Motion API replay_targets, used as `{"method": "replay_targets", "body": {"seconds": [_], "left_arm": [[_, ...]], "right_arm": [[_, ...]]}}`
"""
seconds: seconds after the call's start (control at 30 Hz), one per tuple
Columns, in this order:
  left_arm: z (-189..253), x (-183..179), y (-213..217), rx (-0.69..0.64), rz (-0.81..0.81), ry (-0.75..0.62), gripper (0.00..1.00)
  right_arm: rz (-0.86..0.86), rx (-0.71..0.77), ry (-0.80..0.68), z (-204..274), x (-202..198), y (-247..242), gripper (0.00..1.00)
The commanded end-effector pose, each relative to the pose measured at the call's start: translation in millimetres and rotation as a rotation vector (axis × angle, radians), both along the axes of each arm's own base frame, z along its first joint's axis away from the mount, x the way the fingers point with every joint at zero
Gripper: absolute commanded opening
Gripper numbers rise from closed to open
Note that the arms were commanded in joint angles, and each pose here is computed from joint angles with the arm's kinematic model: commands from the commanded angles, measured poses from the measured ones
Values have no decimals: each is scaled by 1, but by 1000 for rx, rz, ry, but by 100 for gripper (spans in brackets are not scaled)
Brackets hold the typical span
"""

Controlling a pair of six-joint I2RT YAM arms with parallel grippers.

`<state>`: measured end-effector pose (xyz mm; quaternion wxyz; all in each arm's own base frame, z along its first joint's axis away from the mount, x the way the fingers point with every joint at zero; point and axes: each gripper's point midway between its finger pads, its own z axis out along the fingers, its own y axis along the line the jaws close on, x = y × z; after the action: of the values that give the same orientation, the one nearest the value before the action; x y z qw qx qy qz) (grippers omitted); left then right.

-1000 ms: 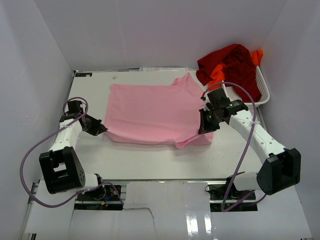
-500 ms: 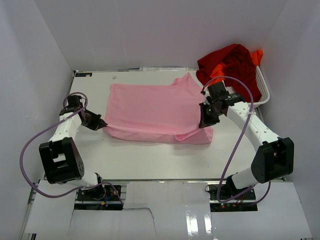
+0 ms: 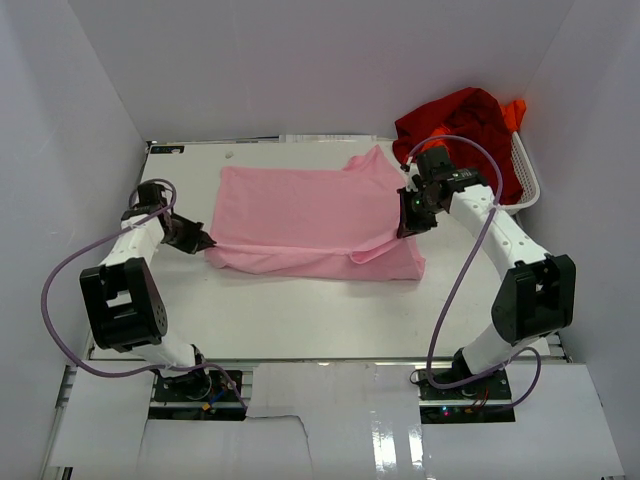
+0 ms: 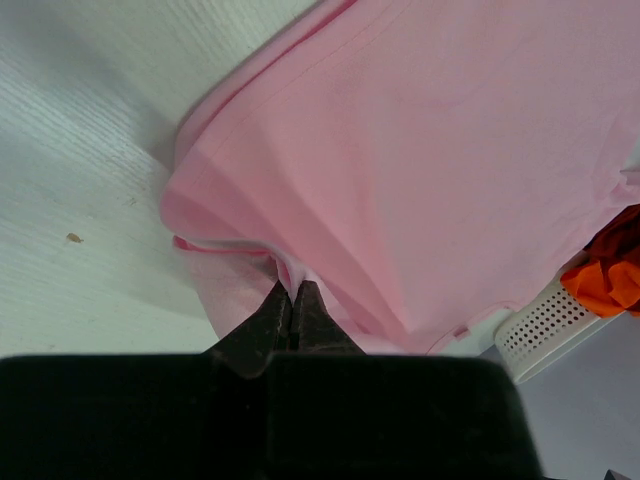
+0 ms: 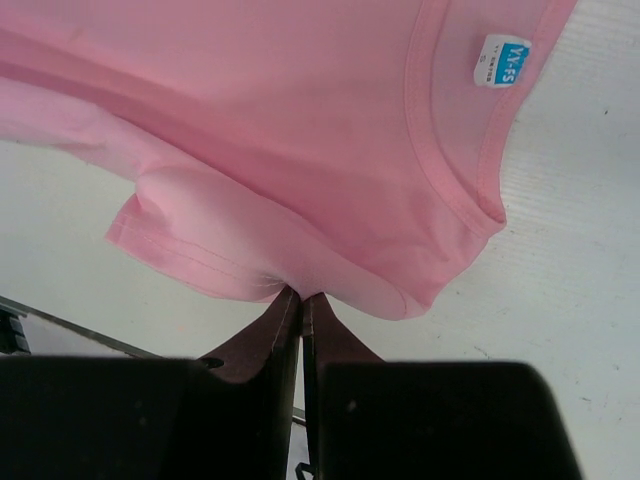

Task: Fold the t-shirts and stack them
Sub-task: Fold the flattened tshirt in 1/3 of the way

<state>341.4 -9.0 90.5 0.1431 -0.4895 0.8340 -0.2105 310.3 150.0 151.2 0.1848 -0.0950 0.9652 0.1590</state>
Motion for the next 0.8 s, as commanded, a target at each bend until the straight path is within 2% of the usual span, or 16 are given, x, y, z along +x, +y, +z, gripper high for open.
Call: {"method": "replay_targets", "body": {"seconds": [0.0, 0.77], "left_arm": [[13, 15, -3, 2, -9, -44, 0], [14, 61, -6, -5, -21, -49, 0]], "right_arm": [[15, 12, -66, 15, 20, 3, 8], [-4, 19, -72, 14, 71, 0, 8]]}}
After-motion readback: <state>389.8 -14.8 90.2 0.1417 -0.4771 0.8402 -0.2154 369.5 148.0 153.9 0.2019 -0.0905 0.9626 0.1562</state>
